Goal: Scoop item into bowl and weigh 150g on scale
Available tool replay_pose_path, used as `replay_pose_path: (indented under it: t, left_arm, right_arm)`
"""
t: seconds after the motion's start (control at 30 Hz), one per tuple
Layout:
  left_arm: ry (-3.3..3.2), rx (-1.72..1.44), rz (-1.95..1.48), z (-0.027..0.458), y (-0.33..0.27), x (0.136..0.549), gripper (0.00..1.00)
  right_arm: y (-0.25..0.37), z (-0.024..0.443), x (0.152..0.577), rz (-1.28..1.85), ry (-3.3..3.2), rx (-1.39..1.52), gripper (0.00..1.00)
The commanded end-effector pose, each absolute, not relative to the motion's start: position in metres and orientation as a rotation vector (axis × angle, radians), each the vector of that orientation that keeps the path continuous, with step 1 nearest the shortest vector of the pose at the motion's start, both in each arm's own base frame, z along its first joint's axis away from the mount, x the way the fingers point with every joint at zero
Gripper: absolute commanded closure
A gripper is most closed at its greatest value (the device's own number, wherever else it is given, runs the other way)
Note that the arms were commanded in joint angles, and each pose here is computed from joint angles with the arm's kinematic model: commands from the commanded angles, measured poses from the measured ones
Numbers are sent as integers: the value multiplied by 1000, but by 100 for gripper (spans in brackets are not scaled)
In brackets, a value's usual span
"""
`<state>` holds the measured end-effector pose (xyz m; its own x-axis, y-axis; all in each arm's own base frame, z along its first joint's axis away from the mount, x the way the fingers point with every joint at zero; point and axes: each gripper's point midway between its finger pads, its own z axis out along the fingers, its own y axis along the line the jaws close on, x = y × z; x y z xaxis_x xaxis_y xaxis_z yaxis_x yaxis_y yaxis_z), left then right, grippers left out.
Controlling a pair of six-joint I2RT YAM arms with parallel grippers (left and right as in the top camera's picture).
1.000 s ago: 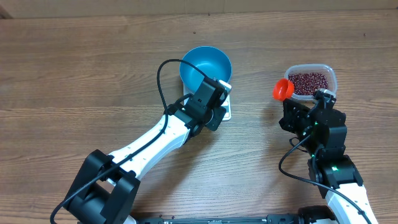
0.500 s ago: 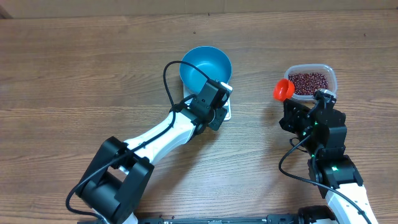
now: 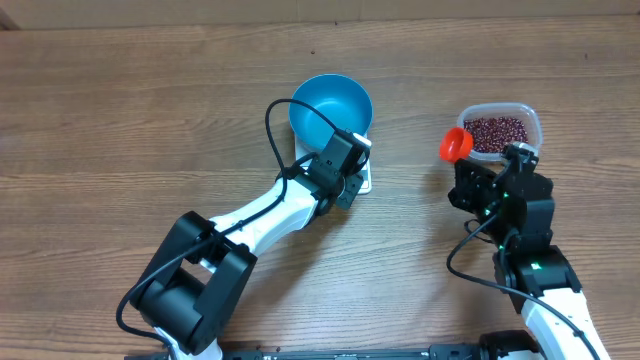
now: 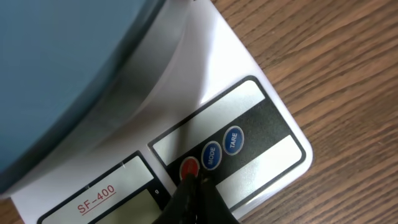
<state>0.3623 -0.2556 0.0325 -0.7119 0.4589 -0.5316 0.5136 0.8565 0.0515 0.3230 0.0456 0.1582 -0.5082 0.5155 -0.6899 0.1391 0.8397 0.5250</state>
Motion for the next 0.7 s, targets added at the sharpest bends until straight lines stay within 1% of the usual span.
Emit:
replay_pose_path:
  t: [0.0, 0.67]
  left_arm:
    - [2488, 733, -66, 19, -251, 363, 96]
    - [2463, 758, -55, 16, -253, 368, 96]
  right_arm:
    - [41, 160, 328, 497, 2069, 500, 96]
    - [41, 161, 329, 498, 2064, 498, 96]
